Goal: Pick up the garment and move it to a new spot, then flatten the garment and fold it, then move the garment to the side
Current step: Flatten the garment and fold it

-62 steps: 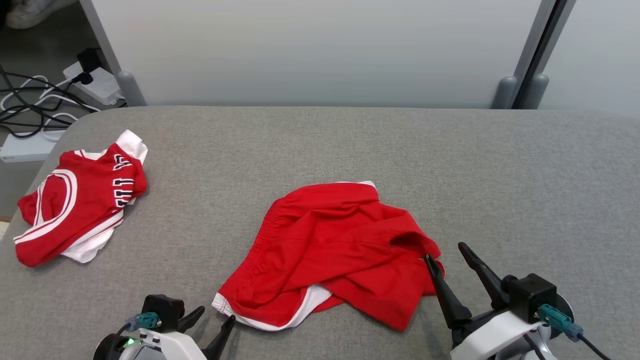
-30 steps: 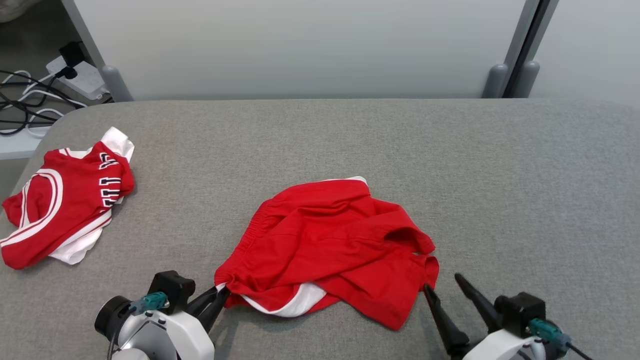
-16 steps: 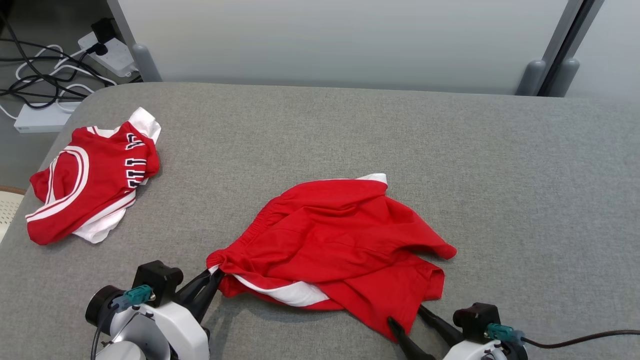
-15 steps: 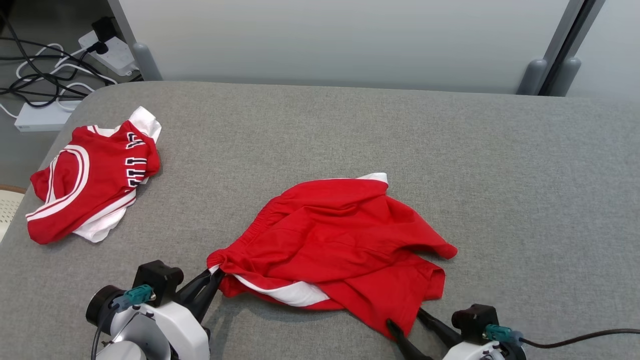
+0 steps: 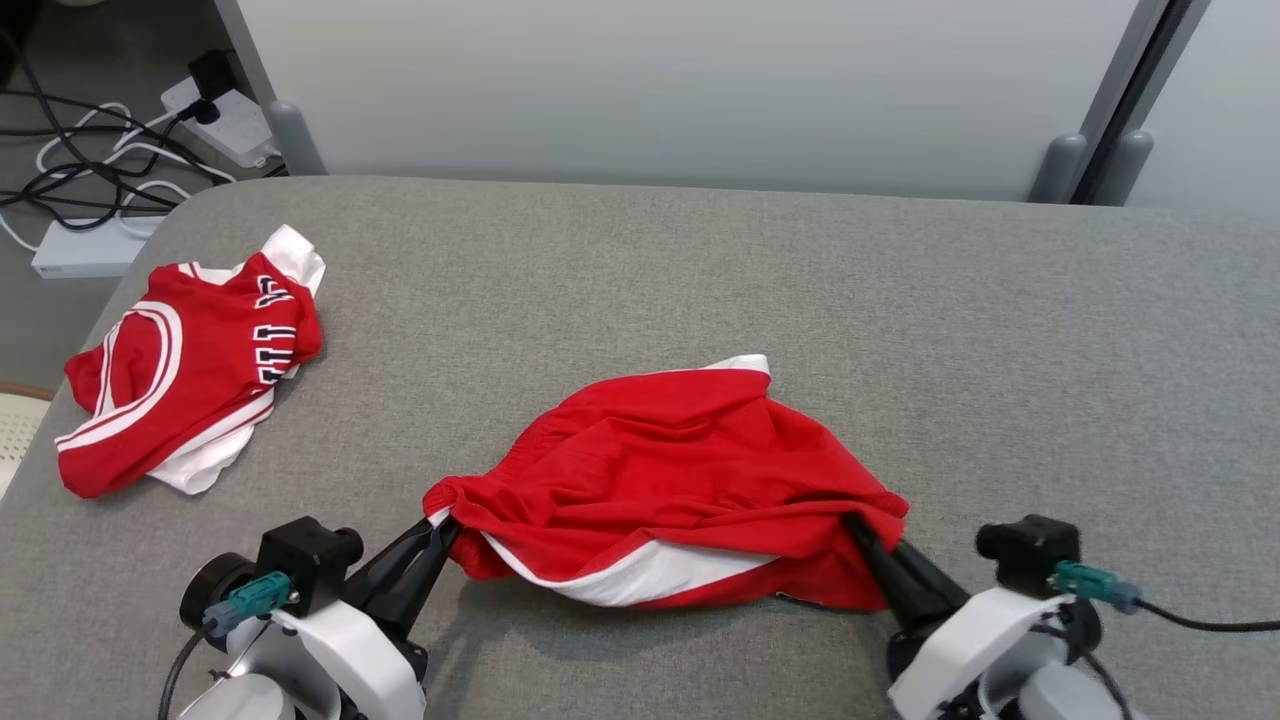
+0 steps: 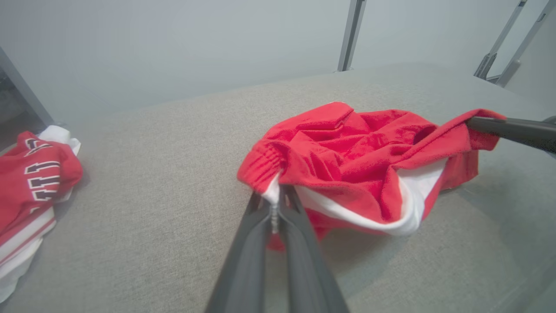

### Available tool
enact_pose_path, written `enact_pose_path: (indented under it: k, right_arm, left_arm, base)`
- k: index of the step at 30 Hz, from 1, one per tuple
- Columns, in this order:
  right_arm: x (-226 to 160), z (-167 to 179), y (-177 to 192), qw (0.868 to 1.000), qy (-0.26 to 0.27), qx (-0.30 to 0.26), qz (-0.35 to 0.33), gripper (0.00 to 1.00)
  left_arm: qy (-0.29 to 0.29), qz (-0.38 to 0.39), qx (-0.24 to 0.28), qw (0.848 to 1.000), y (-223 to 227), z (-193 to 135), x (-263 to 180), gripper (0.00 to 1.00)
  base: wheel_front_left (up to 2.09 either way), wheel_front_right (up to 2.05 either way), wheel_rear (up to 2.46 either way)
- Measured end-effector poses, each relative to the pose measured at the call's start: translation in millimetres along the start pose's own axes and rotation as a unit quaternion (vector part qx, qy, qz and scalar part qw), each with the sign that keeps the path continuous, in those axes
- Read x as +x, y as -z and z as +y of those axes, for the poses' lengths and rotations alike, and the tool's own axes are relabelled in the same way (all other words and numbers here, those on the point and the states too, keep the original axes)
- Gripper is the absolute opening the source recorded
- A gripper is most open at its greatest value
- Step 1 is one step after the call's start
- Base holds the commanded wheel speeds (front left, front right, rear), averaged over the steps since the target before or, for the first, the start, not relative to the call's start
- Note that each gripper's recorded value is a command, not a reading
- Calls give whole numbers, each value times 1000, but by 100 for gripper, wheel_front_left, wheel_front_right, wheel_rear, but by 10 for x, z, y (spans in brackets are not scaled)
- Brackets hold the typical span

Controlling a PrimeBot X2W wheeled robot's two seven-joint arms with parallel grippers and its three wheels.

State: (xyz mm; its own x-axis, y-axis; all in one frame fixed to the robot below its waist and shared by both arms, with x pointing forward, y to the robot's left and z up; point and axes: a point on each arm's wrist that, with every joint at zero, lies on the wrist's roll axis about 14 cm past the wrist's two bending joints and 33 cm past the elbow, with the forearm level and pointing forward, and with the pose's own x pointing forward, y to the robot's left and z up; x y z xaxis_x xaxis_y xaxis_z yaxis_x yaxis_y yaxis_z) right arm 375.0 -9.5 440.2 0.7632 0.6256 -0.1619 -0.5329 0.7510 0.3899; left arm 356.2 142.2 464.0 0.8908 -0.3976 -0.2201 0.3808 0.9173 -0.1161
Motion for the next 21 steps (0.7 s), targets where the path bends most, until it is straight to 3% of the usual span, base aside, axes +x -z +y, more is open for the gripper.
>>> enact_pose_path:
  k: [6, 12, 16, 21]
  right_arm:
    - [-386, -471, -449, 996, 63, -15, -69, 0]
    - [-704, -764, -873, 985, 107, -5, -134, 0]
    - [-500, -949, -709, 991, 122, 38, -48, 0]
    - [40, -948, -935, 992, 113, 49, -38, 0]
  left_arm:
    - [49, -59, -20, 997, -351, -218, 53, 0]
    - [127, -106, -100, 981, -745, -615, 88, 0]
    - [145, -47, -132, 979, -558, -705, 222, 0]
    - [126, -34, -142, 981, -518, -600, 538, 0]
  base:
    - [0, 0, 0]
    - [0, 0, 0]
    - [0, 0, 0]
    - [0, 0, 0]
